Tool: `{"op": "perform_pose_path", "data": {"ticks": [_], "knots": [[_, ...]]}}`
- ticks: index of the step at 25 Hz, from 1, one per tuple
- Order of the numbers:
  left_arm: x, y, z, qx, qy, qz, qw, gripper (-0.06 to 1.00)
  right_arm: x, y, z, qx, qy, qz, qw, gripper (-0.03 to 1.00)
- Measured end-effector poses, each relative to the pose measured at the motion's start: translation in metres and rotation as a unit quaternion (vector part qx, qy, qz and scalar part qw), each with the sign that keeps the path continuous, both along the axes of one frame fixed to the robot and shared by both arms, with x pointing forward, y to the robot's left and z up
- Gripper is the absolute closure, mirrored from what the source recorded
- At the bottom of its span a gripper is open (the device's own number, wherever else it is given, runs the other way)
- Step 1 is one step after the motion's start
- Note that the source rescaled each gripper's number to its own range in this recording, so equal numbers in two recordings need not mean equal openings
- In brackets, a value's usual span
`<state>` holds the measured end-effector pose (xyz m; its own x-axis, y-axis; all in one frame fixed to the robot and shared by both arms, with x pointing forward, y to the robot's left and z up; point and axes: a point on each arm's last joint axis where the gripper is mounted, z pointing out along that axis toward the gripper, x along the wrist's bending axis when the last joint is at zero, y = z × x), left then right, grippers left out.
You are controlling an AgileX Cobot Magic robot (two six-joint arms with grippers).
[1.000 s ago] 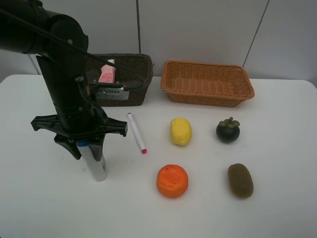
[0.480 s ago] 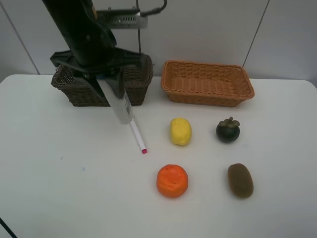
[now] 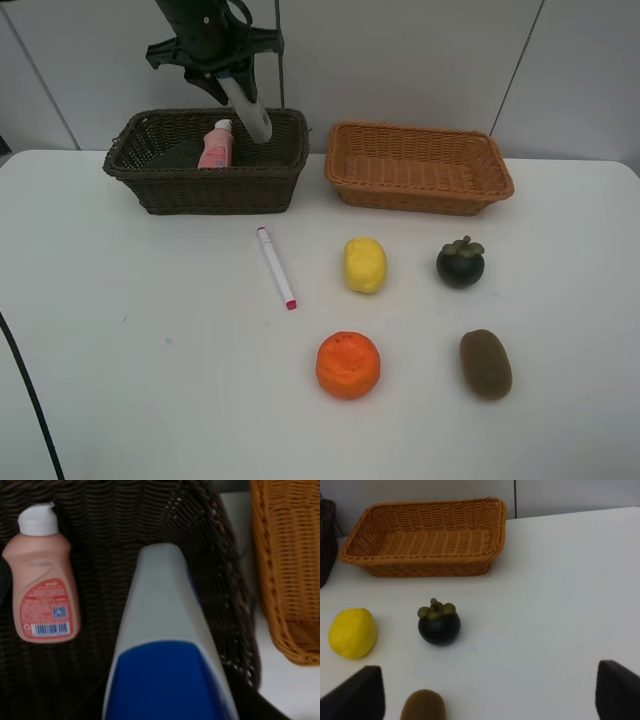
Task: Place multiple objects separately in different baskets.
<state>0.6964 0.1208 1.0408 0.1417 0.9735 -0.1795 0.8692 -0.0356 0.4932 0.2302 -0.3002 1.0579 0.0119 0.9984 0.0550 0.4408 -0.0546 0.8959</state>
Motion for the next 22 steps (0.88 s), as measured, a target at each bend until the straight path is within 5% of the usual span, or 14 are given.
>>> {"op": "perform_pose_path", "data": {"ticks": [5, 6, 9, 11, 17, 22], "knots": [[0.019, 0.007, -0.046, 0.011, 0.035, 0.02, 0.999, 0.57, 0.0, 0.0, 0.0, 0.0, 0.0, 0.0, 1.0, -0.03], [0.02, 0.007, -0.049, 0.012, 0.039, 0.02, 0.999, 0.51, 0.0, 0.0, 0.0, 0.0, 0.0, 0.0, 1.0, -0.03], [0.02, 0.007, -0.048, 0.013, 0.042, 0.019, 0.999, 0.1, 0.0, 0.0, 0.0, 0.0, 0.0, 0.0, 1.0, -0.03], [0.019, 0.007, -0.047, 0.014, 0.047, 0.019, 0.999, -0.01, 0.0, 0.0, 0.0, 0.0, 0.0, 0.0, 1.0, -0.03], [0.012, 0.006, -0.024, 0.008, 0.087, 0.014, 0.996, -0.06, 0.0, 0.0, 0.0, 0.0, 0.0, 0.0, 1.0, -0.03], [0.002, 0.002, 0.04, -0.053, 0.036, 0.006, 0.998, -0.06, 0.0, 0.0, 0.0, 0.0, 0.0, 0.0, 1.0, -0.03]]}}
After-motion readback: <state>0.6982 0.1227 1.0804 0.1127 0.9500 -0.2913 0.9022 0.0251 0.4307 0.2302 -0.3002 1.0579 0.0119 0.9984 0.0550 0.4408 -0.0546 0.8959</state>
